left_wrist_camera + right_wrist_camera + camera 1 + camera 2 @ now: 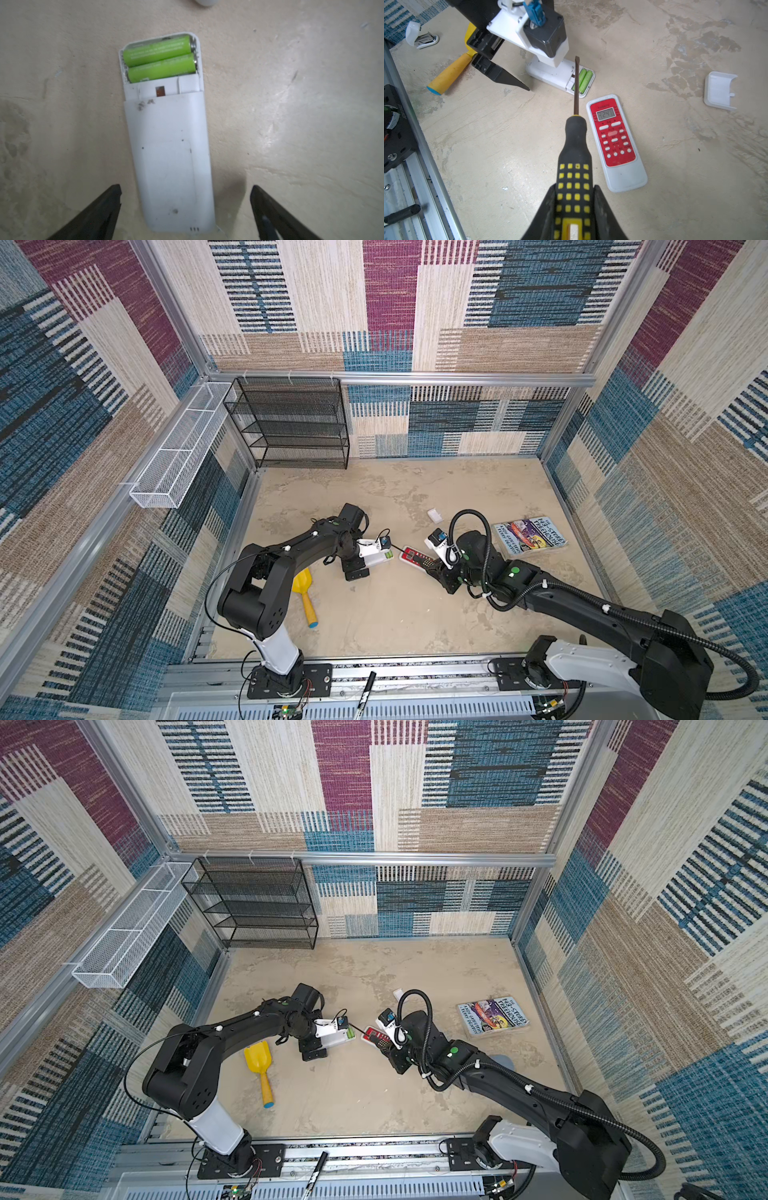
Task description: Unload the batteries from the remote control
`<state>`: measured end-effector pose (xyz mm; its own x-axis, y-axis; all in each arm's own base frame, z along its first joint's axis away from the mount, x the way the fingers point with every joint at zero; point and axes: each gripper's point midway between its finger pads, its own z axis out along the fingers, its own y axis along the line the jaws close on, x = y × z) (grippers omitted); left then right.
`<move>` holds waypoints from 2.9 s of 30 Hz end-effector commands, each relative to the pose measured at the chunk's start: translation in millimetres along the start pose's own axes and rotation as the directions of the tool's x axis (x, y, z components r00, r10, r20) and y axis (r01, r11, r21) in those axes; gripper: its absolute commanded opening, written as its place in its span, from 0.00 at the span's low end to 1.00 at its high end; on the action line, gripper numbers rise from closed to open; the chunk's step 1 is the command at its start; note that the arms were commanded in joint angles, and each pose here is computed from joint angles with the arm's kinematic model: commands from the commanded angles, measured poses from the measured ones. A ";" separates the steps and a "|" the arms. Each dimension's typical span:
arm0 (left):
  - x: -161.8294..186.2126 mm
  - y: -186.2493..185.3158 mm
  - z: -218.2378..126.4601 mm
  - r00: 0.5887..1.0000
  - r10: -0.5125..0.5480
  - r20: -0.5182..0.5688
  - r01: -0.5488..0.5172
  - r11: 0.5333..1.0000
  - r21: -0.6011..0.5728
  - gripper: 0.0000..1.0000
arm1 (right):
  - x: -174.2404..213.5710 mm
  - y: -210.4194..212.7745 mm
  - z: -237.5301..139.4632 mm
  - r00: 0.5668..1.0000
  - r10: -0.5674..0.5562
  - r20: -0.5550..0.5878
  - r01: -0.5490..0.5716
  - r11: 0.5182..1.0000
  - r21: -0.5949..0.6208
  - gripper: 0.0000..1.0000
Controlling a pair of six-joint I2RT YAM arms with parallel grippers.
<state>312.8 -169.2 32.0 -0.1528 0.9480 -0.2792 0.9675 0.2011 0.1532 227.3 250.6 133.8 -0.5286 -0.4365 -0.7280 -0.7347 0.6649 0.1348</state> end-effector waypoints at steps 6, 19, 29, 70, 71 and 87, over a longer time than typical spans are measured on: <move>2.4 1.5 12.4 1.000 -0.002 0.002 0.002 1.000 0.014 0.88 | -4.2 8.0 8.2 1.000 0.017 0.015 -0.017 0.999 -0.030 0.00; 17.4 0.7 19.2 0.999 0.022 -0.048 -0.021 1.000 0.013 0.64 | 3.9 3.3 8.9 0.998 0.055 -0.004 -0.055 0.998 0.002 0.00; 25.6 1.9 20.0 0.995 0.020 -0.098 -0.018 1.000 0.017 0.56 | 11.9 13.0 9.8 0.997 0.061 -0.040 -0.062 0.998 -0.019 0.00; 31.2 2.9 20.5 0.990 0.015 -0.139 -0.011 0.999 0.030 0.54 | 25.5 25.7 12.8 0.987 0.145 -0.064 -0.146 0.989 -0.019 0.00; 31.1 3.0 20.5 0.990 0.015 -0.139 -0.011 0.999 0.030 0.54 | 25.4 25.7 12.7 0.987 0.145 -0.063 -0.146 0.989 -0.019 0.00; 31.2 2.3 20.6 0.990 0.013 -0.139 -0.009 0.999 0.034 0.54 | 32.8 20.2 19.2 0.985 0.146 -0.089 -0.145 0.989 0.015 0.00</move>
<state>321.3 -174.2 20.1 -0.1567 0.9407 -0.3009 0.9740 0.1977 0.1110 196.3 257.8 94.6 -0.6823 -0.4044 -0.6090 -0.6440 0.7267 0.2391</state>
